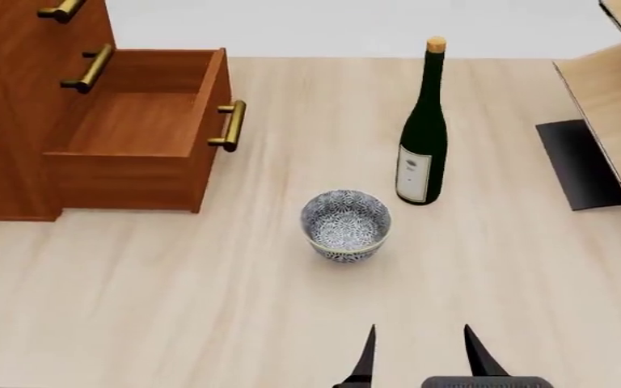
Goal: Close the bottom drawer of the cabinet and open the top drawer.
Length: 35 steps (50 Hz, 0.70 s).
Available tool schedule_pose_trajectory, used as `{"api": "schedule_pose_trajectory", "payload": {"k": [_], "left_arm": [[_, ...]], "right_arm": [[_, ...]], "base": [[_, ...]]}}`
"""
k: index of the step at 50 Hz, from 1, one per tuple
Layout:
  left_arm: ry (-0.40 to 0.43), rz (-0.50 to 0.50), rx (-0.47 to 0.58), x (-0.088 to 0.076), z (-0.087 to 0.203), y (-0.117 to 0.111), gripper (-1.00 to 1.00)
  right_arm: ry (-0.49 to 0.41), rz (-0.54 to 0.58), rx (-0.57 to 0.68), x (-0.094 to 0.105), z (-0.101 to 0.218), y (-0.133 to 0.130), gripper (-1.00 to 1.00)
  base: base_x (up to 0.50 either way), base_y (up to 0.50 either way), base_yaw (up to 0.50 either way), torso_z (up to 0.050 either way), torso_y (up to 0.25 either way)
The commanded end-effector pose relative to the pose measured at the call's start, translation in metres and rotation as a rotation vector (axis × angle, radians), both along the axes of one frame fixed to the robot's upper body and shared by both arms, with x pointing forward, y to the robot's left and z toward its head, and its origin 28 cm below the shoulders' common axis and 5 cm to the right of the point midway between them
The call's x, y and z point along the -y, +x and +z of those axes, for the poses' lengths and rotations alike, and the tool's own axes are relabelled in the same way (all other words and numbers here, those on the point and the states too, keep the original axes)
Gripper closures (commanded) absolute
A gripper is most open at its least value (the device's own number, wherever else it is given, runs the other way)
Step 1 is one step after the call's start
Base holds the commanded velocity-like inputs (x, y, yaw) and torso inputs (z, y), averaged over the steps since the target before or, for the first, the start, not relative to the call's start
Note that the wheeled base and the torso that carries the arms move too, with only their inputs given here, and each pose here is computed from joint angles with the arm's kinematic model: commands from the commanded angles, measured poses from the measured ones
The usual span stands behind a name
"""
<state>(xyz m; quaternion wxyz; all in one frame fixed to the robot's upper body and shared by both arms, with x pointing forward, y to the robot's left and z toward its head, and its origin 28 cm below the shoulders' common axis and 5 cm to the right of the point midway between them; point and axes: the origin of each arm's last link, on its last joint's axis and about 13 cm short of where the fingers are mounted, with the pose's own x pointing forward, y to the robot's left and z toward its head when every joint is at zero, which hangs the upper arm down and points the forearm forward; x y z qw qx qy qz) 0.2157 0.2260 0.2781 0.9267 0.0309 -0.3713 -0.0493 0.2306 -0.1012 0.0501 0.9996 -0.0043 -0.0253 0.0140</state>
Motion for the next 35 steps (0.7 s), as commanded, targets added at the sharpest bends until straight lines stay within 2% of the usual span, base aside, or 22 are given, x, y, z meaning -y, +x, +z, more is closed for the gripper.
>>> {"api": "schedule_pose_trajectory", "payload": {"k": [1, 35], "left_arm": [[0.001, 0.0, -0.002, 0.0005, -0.0001, -0.0009, -1.0], [0.008, 0.004, -0.004, 0.0005, 0.0, 0.0021, -1.0]], "right_arm": [[0.001, 0.004, -0.002, -0.0006, 0.0001, -0.001, -1.0], [0.002, 0.012, -0.003, -0.0017, -0.0007, 0.0007, -1.0]], "base": [[0.0, 0.41, 0.0, 0.0, 0.0], [0.0, 0.41, 0.0, 0.0, 0.0]]}}
